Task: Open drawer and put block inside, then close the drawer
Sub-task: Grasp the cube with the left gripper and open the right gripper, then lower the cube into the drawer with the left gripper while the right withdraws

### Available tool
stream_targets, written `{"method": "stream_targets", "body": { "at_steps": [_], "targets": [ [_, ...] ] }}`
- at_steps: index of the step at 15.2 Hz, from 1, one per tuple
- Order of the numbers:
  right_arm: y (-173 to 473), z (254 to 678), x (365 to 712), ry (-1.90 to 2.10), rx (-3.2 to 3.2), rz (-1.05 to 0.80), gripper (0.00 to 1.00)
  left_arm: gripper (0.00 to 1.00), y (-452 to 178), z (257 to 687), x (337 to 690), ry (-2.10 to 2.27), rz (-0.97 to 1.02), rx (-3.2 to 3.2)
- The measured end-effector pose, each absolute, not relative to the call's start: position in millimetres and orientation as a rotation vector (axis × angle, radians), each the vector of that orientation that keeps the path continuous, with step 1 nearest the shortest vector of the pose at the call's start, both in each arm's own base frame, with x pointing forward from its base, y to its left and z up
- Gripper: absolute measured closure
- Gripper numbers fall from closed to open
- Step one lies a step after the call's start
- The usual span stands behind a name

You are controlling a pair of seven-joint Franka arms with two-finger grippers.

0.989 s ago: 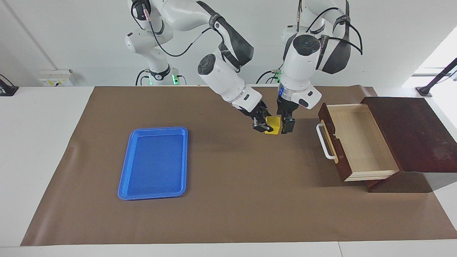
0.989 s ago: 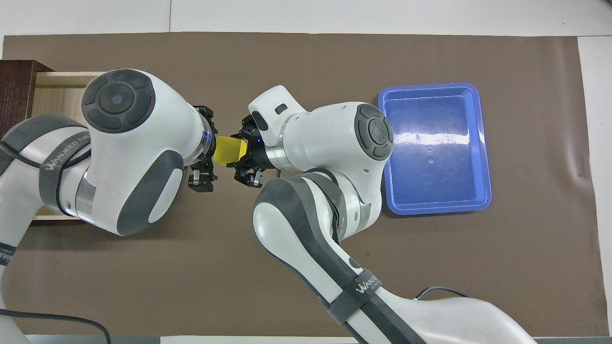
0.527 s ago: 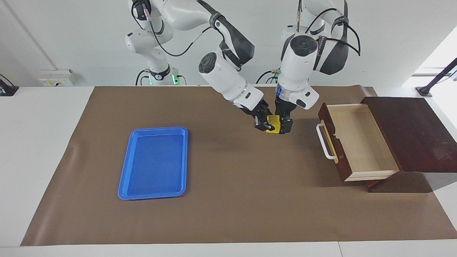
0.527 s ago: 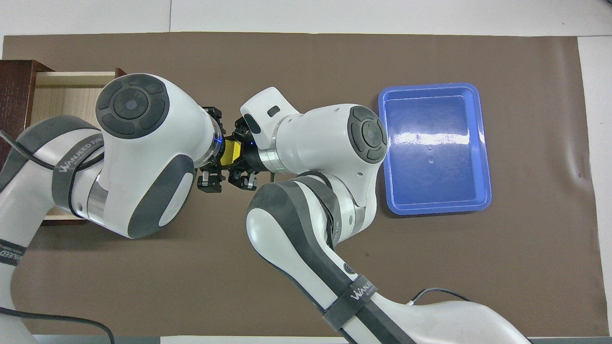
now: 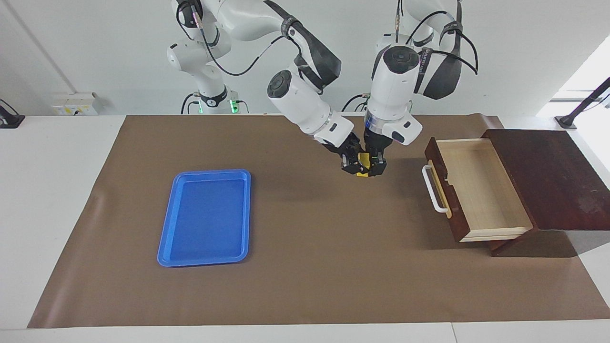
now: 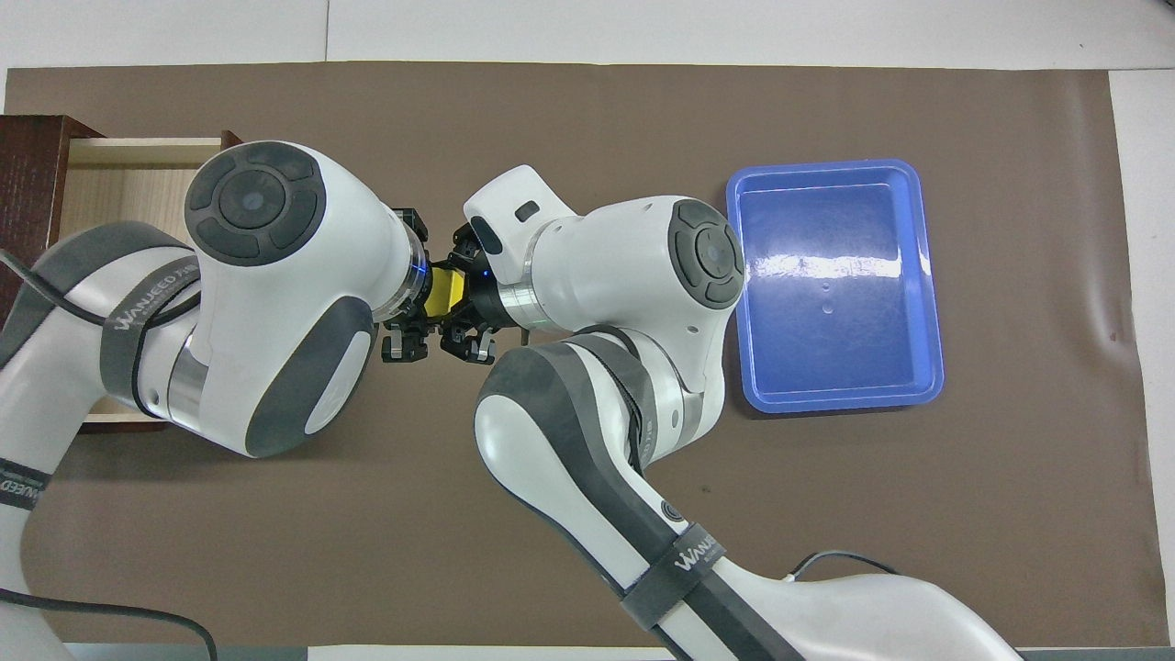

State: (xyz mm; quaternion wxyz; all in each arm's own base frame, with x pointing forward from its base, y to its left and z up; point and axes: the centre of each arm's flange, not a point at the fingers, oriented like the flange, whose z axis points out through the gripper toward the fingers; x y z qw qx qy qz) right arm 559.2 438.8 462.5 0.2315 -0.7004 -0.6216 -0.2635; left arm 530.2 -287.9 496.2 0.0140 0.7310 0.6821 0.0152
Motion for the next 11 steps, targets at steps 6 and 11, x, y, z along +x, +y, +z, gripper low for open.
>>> {"method": "stream_targets", "body": {
  "at_steps": [6, 11],
  "targets": [
    [438.7, 462.5, 559.4, -1.707, -1.926, -0.724, 0.44, 0.35, -288.0, 496.2, 530.4, 2.124, 0.048, 2.275],
    [433.4, 472.9, 566.9, -1.678, -1.946, -0.752, 0.01, 0.44, -282.6, 495.7, 533.1, 2.141, 0.048, 2.263]
  ]
}}
